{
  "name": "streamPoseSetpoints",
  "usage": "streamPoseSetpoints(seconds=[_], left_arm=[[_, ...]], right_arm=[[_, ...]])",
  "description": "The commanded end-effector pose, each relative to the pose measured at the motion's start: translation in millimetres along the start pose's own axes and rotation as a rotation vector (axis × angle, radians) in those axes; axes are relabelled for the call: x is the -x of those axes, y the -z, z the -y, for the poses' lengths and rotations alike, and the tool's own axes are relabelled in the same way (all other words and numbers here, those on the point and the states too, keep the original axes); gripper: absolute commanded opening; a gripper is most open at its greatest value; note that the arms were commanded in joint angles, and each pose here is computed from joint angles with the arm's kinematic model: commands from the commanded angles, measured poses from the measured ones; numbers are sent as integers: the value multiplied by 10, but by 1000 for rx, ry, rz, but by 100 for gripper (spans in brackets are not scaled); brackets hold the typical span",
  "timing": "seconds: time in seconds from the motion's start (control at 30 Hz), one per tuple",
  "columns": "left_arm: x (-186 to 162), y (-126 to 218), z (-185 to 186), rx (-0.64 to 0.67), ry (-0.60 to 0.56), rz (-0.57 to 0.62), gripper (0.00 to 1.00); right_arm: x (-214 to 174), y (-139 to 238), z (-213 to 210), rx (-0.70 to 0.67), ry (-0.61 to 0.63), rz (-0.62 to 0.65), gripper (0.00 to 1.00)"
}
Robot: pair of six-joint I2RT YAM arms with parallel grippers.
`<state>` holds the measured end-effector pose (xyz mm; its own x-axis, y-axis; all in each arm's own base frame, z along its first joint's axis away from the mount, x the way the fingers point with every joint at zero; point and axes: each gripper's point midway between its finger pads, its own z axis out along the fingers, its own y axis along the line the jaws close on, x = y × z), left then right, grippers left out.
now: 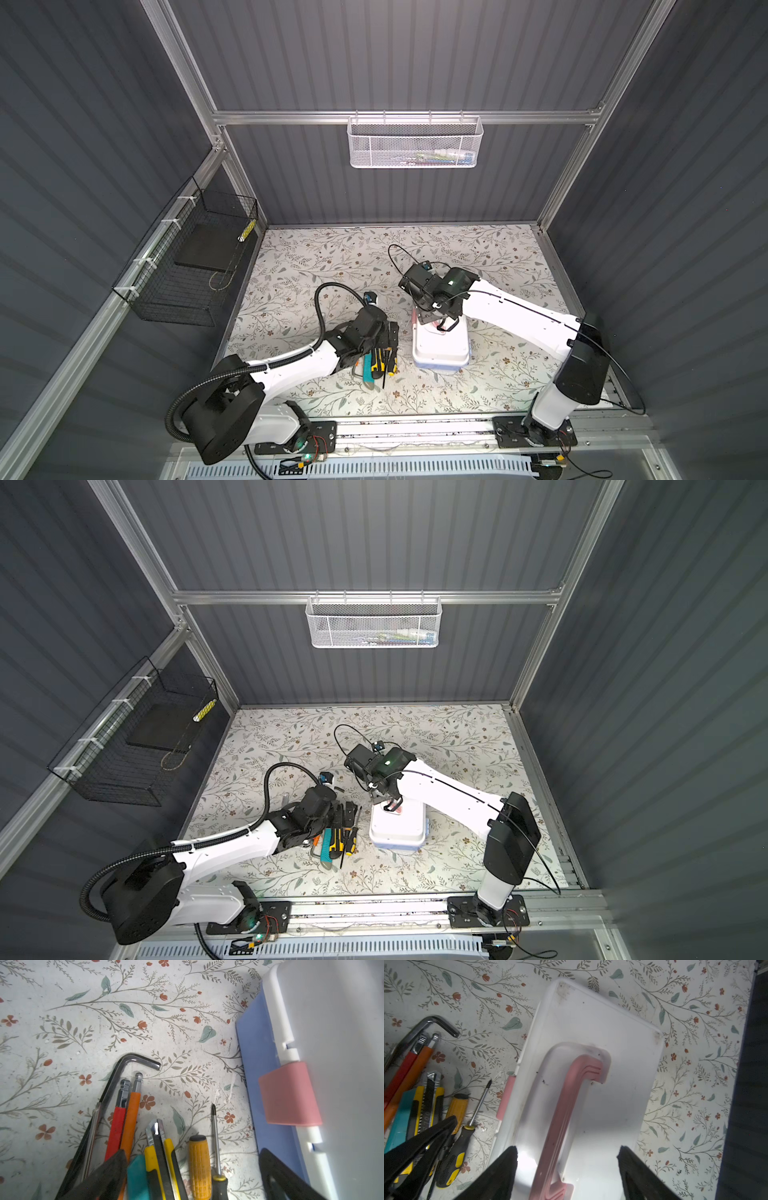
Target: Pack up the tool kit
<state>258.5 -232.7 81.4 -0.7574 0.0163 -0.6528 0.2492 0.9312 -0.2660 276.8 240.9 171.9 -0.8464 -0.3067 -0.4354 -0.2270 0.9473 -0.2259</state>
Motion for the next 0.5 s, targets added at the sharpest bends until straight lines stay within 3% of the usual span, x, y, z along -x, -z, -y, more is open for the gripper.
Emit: streamPoseSetpoints(seconds=[0.0,0.47], left_arm=[[28,40,-13,4,-10,25,99],[110,113,-32,14,-18,60,99]], right_arm=[[-62,0,78,-42,10,-10,76],[-260,24,279,-34,-45,0,62]])
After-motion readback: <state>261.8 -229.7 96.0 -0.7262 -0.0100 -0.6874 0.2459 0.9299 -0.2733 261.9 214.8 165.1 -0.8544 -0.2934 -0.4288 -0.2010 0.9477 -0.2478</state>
